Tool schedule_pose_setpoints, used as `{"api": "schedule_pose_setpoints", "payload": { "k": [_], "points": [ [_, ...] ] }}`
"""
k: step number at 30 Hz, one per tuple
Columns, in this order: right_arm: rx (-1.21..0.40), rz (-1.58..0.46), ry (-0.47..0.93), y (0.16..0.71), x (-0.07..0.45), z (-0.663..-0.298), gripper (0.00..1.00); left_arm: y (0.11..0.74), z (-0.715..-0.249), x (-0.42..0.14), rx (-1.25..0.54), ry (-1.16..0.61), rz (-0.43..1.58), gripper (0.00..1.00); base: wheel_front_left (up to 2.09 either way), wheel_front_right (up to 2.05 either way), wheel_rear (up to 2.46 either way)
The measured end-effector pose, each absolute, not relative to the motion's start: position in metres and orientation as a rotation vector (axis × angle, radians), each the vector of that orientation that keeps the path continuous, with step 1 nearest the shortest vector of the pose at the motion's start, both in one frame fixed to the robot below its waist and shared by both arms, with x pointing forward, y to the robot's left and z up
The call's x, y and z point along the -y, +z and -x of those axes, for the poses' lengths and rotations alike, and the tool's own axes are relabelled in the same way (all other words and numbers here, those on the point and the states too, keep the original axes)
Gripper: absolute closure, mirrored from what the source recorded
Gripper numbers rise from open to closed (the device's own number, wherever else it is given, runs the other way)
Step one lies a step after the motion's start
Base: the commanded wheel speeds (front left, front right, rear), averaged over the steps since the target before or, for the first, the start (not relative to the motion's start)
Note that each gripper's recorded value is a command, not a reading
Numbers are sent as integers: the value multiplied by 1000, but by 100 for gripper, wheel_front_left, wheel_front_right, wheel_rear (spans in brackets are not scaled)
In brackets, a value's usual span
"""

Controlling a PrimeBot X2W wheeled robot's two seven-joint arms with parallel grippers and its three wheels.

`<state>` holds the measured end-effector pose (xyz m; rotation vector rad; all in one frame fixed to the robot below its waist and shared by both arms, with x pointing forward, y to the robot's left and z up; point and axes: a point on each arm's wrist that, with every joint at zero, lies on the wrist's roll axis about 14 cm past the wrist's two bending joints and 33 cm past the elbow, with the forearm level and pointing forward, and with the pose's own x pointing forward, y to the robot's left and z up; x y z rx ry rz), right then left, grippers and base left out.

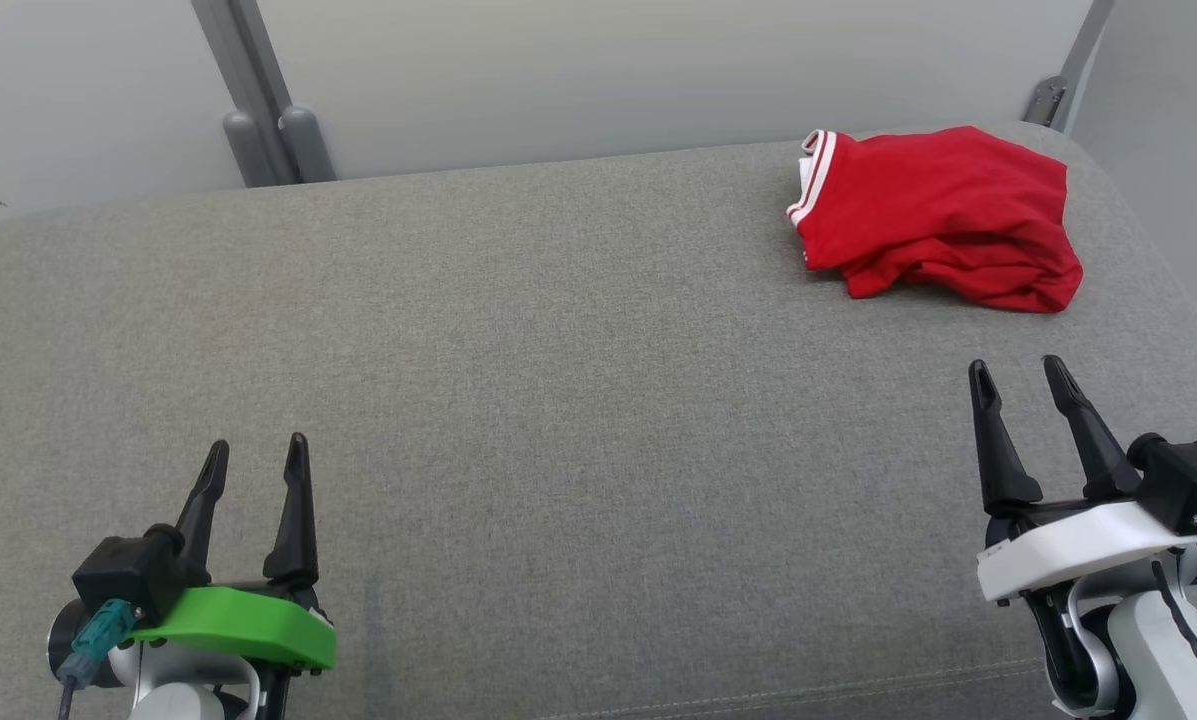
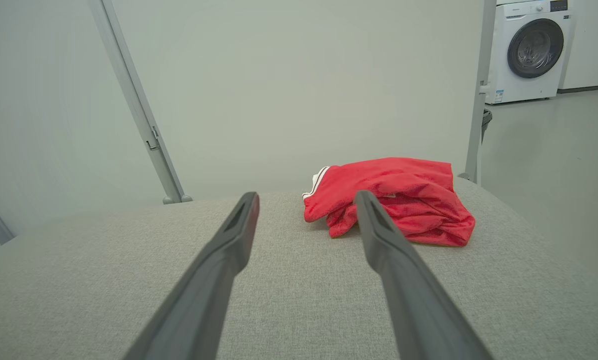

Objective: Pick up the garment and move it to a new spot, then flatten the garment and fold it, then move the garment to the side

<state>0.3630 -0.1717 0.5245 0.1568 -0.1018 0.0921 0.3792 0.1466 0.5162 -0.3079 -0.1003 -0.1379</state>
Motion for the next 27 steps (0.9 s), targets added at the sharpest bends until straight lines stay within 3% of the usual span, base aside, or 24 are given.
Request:
{"api": "schedule_pose_setpoints", "payload": {
  "k": [13,14,27],
  "points": [
    [101,-156,101,523,172,-360,0,515,-378,-146,96,-137,308,0,0,0,0],
    [101,-156,101,523,172,-360,100,514,-378,-146,93,-136,312,100,0,0,0],
    [17,-273,76,498,167,-352,100,488,-370,-149,2,-99,404,100,0,0,0]
  ]
}}
